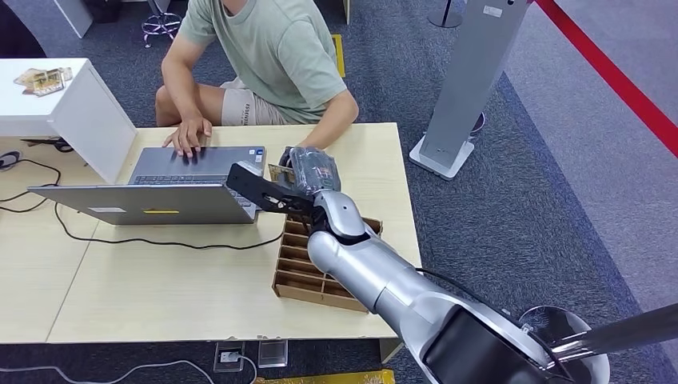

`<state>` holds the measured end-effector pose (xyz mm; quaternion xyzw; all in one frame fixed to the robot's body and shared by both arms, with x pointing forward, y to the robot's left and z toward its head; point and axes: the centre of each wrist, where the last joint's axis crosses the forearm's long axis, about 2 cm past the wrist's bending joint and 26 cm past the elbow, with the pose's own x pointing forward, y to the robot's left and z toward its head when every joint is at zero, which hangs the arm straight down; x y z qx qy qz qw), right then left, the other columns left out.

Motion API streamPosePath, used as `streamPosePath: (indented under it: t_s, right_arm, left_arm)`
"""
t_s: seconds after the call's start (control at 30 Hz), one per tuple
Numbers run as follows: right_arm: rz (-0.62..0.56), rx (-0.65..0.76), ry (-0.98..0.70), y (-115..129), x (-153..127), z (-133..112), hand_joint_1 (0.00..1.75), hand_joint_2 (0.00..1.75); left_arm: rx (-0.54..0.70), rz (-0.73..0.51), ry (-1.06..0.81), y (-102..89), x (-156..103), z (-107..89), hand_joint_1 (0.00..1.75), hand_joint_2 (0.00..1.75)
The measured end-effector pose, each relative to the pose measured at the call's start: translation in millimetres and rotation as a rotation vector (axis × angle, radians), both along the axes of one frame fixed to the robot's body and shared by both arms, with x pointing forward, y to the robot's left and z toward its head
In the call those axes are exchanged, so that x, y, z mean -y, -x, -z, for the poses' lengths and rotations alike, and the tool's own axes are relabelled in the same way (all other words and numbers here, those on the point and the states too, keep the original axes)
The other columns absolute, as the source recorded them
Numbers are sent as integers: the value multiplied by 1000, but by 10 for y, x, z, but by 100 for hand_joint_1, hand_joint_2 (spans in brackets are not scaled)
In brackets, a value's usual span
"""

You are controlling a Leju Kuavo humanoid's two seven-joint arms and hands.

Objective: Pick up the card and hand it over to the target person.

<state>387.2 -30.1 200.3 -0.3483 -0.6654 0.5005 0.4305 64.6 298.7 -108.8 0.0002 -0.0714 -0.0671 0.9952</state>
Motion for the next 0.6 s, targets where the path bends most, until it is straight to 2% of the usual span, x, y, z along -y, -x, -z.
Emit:
streamPosePath:
  t_s: [0.13, 0.33, 0.47, 0.6]
  right_arm:
    - [-7, 34, -59, -31, 3, -74, 0, 175]
    - [-14, 142, -297, -136, 67, -354, 0, 175]
    - [-13, 224, -485, -161, 239, -560, 0, 175]
    - [-22, 298, -662, -7, 553, -718, 0, 175]
  left_arm:
    - [2, -30, -2, 0, 0, 0, 0, 175]
    - [-4, -56, -6, 0, 7, 0, 0, 175]
    - [-6, -67, -11, 2, 16, 1, 0, 175]
    - [-8, -67, -11, 5, 16, 1, 0, 175]
